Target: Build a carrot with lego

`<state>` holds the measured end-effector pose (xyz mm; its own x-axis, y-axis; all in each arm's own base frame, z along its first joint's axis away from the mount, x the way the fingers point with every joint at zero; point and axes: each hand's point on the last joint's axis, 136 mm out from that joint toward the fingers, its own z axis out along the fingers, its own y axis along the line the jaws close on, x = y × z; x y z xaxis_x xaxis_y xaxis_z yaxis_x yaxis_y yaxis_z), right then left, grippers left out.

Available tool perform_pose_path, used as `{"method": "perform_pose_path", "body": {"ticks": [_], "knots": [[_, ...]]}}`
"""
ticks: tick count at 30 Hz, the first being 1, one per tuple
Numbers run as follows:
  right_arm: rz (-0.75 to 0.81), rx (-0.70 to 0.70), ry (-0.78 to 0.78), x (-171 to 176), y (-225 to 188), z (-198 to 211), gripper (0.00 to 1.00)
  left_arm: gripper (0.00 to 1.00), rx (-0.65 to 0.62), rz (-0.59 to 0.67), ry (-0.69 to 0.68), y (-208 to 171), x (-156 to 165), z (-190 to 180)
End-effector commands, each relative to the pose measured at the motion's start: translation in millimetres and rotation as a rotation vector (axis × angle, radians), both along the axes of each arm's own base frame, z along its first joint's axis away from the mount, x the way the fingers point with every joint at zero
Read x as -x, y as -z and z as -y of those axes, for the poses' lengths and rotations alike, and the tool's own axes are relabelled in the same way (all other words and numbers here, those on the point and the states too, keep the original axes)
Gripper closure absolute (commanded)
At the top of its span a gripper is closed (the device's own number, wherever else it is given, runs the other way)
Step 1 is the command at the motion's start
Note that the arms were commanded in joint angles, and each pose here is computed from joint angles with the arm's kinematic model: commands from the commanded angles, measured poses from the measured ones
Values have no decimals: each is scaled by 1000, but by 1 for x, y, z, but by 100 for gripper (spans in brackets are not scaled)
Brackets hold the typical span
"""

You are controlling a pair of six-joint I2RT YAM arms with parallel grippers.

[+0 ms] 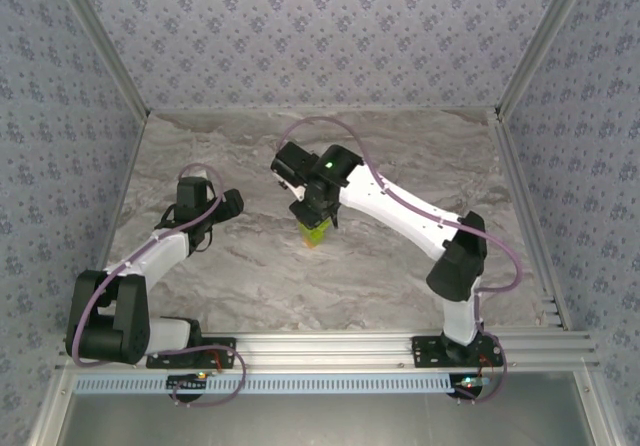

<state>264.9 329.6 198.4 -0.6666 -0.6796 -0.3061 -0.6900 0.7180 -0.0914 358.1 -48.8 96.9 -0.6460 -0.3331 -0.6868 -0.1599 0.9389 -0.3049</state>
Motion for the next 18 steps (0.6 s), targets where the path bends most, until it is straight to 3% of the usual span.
{"method": "perform_pose_path", "body": {"ticks": [1,18], "knots": [[28,-21,-31,-12,8,-14,69,9,2,25,7,-7,-3,0],[-61,-43,-33,-33,48,-7,69,9,19,10,12,-3,-9,4]]}}
